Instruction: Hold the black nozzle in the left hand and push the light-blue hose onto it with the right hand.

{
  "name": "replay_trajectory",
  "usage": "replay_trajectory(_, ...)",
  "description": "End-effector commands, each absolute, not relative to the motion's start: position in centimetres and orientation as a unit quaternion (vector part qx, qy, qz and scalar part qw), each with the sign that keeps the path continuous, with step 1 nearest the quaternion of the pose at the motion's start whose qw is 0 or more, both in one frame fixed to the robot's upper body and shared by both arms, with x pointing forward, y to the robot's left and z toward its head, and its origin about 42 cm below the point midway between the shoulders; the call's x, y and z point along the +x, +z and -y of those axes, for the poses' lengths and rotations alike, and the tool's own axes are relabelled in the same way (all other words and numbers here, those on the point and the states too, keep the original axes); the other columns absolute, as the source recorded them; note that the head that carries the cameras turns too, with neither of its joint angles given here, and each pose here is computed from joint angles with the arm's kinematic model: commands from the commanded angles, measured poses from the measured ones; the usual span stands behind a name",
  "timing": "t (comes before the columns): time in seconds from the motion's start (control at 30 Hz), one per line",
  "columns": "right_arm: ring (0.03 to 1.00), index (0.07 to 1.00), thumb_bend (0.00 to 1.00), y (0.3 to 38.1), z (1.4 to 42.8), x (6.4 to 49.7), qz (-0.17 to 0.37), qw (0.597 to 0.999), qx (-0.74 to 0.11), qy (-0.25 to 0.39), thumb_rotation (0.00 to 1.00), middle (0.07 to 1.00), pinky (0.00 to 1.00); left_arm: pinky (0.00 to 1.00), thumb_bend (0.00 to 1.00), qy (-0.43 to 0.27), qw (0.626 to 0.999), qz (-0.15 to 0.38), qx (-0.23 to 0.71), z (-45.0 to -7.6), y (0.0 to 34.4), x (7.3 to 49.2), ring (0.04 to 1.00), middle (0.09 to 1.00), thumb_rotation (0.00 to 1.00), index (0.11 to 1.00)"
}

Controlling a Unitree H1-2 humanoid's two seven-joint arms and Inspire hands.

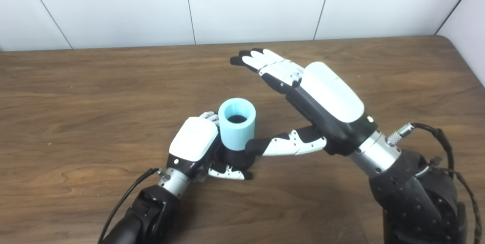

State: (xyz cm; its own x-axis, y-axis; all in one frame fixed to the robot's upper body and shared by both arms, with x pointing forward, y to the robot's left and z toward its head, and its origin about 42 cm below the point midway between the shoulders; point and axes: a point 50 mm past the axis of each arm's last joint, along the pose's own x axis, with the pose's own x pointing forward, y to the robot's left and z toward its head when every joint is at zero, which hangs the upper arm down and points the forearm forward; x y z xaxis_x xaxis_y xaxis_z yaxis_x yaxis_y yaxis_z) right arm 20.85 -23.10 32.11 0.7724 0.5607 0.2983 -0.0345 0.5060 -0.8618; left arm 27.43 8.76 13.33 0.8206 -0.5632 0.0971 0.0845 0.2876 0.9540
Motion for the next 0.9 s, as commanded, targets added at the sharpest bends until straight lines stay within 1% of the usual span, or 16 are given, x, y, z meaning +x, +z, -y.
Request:
replay_trajectory(0.0, 0.96, 0.913, 0.6, 32.7, 23.1, 20.4, 0.303, 0.812, -0.468, 0.171, 0.97, 0.942, 0.9, 0.87, 0.95, -0.237, 0.768, 0.198, 0.561, -9.0, 11.9, 27.1, 0.827, 0.807, 0.36, 0.795)
replay_trajectory(0.1, 0.966, 0.917, 0.6, 32.5, 22.9, 20.3, 0.301, 0.812, -0.469, 0.174, 0.97, 0.944, 0.91, 0.91, 0.98, -0.222, 0.769, 0.211, 0.561, -9.7, 12.3, 27.6, 0.853, 0.839, 0.4, 0.83)
replay_trajectory(0.17, 0.968, 0.921, 0.6, 32.4, 22.9, 20.2, 0.299, 0.813, -0.468, 0.175, 0.97, 0.945, 0.91, 0.96, 0.99, -0.214, 0.769, 0.214, 0.562, -10.2, 12.7, 27.8, 0.878, 0.866, 0.45, 0.851)
replay_trajectory(0.23, 0.97, 0.923, 0.6, 32.3, 22.9, 20.2, 0.297, 0.814, -0.468, 0.175, 0.97, 0.947, 0.91, 0.99, 1.0, -0.206, 0.768, 0.216, 0.567, -10.6, 13.2, 28.1, 0.893, 0.877, 0.48, 0.857)
replay_trajectory(0.27, 0.971, 0.922, 0.6, 32.3, 22.8, 20.2, 0.296, 0.814, -0.469, 0.174, 0.97, 0.947, 0.91, 0.99, 1.0, -0.202, 0.767, 0.218, 0.569, -10.9, 13.5, 28.2, 0.886, 0.864, 0.5, 0.854)
replay_trajectory(0.3, 0.971, 0.922, 0.6, 32.3, 22.8, 20.2, 0.295, 0.814, -0.469, 0.174, 0.97, 0.947, 0.9, 0.97, 1.0, -0.195, 0.768, 0.222, 0.569, -11.1, 13.7, 28.3, 0.873, 0.849, 0.51, 0.849)
replay_trajectory(0.33, 0.971, 0.922, 0.6, 32.3, 22.8, 20.2, 0.294, 0.815, -0.469, 0.173, 0.97, 0.948, 0.9, 0.89, 1.0, -0.187, 0.768, 0.226, 0.569, -11.3, 14.0, 28.4, 0.833, 0.815, 0.51, 0.831)
replay_trajectory(0.37, 0.971, 0.922, 0.6, 32.3, 22.8, 20.2, 0.293, 0.815, -0.47, 0.173, 0.98, 0.948, 0.9, 0.79, 1.0, -0.181, 0.769, 0.229, 0.569, -11.5, 14.2, 28.5, 0.772, 0.766, 0.51, 0.8)
replay_trajectory(0.5, 0.975, 0.922, 0.6, 32.2, 22.7, 20.2, 0.289, 0.817, -0.468, 0.173, 0.98, 0.952, 0.9, 0.64, 1.0, -0.171, 0.769, 0.232, 0.571, -12.3, 15.3, 28.9, 0.655, 0.668, 0.48, 0.739)
replay_trajectory(0.53, 0.976, 0.921, 0.6, 32.1, 22.7, 20.2, 0.287, 0.818, -0.467, 0.172, 0.97, 0.953, 0.9, 0.65, 1.0, -0.174, 0.768, 0.228, 0.572, -12.5, 15.7, 29.0, 0.662, 0.674, 0.48, 0.739)
replay_trajectory(0.57, 0.976, 0.921, 0.6, 32.1, 22.7, 20.2, 0.286, 0.819, -0.467, 0.172, 0.97, 0.954, 0.89, 0.69, 1.0, -0.179, 0.767, 0.224, 0.574, -12.6, 16.0, 29.0, 0.693, 0.703, 0.49, 0.756)
replay_trajectory(0.63, 0.977, 0.921, 0.59, 32.1, 22.7, 20.3, 0.283, 0.82, -0.467, 0.17, 0.97, 0.954, 0.89, 0.87, 1.0, -0.194, 0.757, 0.222, 0.583, -13.2, 16.8, 29.2, 0.781, 0.771, 0.53, 0.814)
replay_trajectory(0.67, 0.977, 0.921, 0.59, 32.1, 22.7, 20.3, 0.282, 0.821, -0.467, 0.17, 0.97, 0.954, 0.89, 0.93, 1.0, -0.2, 0.752, 0.222, 0.588, -13.4, 17.1, 29.3, 0.82, 0.802, 0.54, 0.847)
replay_trajectory(0.7, 0.977, 0.922, 0.59, 32.0, 22.8, 20.3, 0.28, 0.821, -0.467, 0.17, 0.97, 0.954, 0.89, 0.97, 1.0, -0.203, 0.747, 0.222, 0.593, -13.7, 17.5, 29.4, 0.854, 0.835, 0.55, 0.879)
replay_trajectory(0.77, 0.978, 0.924, 0.59, 32.0, 22.9, 20.3, 0.276, 0.822, -0.469, 0.169, 0.97, 0.955, 0.89, 0.99, 1.0, -0.201, 0.743, 0.223, 0.598, -14.2, 18.2, 29.6, 0.899, 0.886, 0.57, 0.923)
replay_trajectory(0.87, 0.978, 0.925, 0.59, 31.9, 22.9, 20.2, 0.273, 0.823, -0.47, 0.167, 0.97, 0.955, 0.89, 1.0, 1.0, -0.188, 0.745, 0.23, 0.598, -15.0, 18.8, 29.8, 0.928, 0.925, 0.59, 0.949)
